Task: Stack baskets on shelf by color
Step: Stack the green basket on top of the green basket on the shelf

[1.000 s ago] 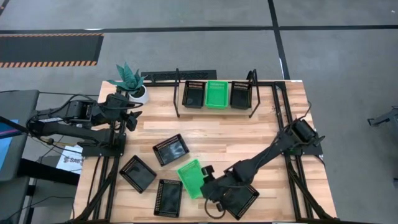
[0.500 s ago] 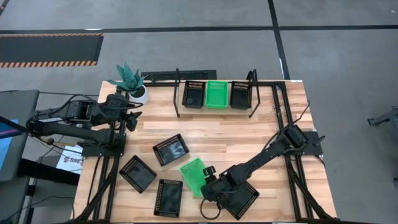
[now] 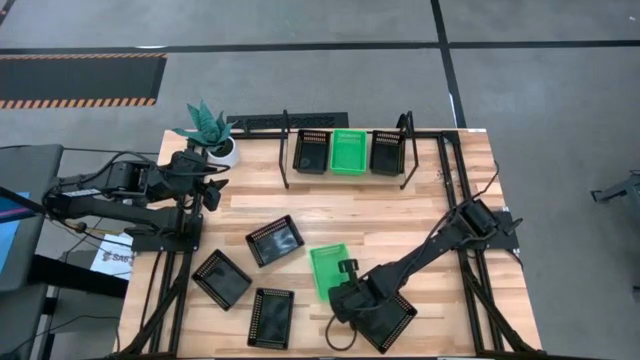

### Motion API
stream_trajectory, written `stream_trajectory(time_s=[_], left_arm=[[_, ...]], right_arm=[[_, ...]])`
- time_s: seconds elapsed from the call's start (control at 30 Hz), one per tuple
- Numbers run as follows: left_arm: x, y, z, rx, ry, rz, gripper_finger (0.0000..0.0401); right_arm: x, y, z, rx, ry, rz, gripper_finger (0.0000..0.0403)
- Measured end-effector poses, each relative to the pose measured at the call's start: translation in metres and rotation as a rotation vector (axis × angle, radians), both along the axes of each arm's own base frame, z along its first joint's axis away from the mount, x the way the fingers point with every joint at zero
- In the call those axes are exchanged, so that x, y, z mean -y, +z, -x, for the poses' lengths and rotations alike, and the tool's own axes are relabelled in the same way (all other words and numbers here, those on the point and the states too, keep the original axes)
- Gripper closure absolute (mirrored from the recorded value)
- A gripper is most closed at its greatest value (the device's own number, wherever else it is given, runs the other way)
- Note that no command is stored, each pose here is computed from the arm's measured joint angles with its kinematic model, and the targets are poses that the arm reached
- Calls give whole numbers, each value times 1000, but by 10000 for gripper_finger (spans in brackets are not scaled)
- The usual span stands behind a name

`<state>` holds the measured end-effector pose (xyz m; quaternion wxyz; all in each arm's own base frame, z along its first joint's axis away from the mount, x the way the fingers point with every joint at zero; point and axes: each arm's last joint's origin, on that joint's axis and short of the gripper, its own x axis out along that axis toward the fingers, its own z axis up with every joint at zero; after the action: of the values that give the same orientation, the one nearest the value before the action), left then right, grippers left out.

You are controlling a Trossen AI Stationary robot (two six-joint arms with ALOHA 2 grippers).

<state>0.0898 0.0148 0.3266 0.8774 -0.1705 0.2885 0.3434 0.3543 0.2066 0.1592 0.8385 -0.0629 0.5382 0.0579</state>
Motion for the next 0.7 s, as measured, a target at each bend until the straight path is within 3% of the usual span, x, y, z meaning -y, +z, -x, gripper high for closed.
stream_trajectory(time_s=[0.23, 0.43, 0.6, 0.7], left_arm=[[0, 0, 0, 0, 0, -2, 165], [0, 0, 0, -5, 0, -13, 165], [0, 0, 0, -11, -6, -24, 165], [0, 0, 0, -11, -2, -27, 165]], right_arm=[[-4, 38, 18, 52, -41, -16, 397], [10, 87, 36, 217, -112, 97, 396], [50, 125, 40, 377, -302, 275, 398], [86, 137, 35, 387, -395, 335, 395]])
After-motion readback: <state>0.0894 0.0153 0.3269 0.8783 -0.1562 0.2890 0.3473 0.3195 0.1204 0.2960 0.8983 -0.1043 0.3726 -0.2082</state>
